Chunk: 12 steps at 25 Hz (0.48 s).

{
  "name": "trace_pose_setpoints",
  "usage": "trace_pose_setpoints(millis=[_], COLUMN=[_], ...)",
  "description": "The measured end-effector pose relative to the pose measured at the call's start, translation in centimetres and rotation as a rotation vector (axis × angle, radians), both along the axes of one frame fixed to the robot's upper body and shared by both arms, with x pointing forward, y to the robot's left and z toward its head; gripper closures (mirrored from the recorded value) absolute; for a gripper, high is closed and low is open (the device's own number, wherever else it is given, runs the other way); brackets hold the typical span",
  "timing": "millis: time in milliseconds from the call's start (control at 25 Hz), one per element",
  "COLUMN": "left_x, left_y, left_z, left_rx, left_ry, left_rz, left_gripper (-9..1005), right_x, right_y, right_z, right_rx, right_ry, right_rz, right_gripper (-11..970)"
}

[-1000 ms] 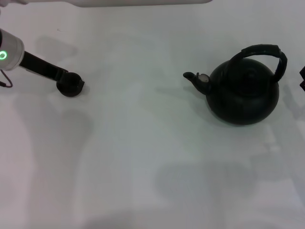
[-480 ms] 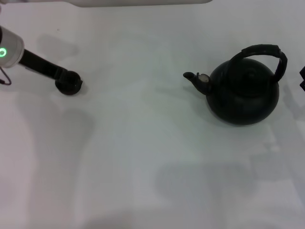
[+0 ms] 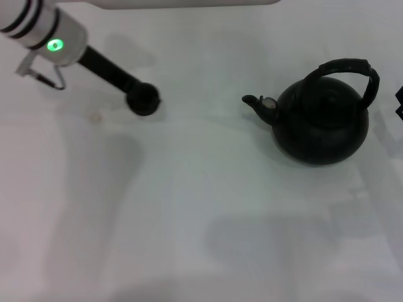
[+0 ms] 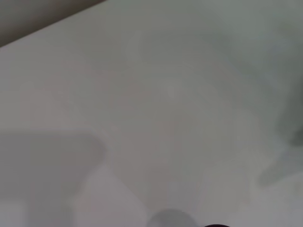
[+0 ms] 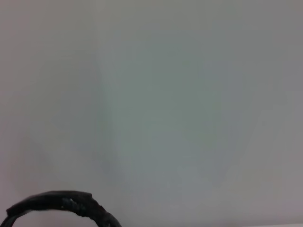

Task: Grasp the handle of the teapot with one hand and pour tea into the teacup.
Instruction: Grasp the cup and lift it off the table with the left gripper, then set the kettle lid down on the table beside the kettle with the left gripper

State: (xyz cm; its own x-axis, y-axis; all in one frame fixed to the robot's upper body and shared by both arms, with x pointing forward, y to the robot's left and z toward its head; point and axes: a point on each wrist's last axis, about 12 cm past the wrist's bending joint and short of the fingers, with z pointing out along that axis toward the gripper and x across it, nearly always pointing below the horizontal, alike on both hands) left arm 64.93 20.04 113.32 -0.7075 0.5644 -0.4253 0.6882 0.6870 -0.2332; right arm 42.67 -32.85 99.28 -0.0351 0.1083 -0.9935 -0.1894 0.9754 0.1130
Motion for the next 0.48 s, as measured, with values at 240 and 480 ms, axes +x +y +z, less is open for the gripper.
trace_pose_setpoints(millis=[240,480], left_x=[0.2,-0.7], left_y=[-4.2,-7.5], left_z=[0.3,-0.4], left_rx=[0.023,0.05], left_ry=[-0.012,0.004], left_rz=[-0.163,-0.298], left_gripper=[303,303], right_x=[0.1,0.2], right_y=[0.1,0.2], right_z=[0.0,0.0], right_rx=[0.003,0.014], right_ry=[0.0,0.001], right_rz=[0.001,0.003], right_gripper=[85,84])
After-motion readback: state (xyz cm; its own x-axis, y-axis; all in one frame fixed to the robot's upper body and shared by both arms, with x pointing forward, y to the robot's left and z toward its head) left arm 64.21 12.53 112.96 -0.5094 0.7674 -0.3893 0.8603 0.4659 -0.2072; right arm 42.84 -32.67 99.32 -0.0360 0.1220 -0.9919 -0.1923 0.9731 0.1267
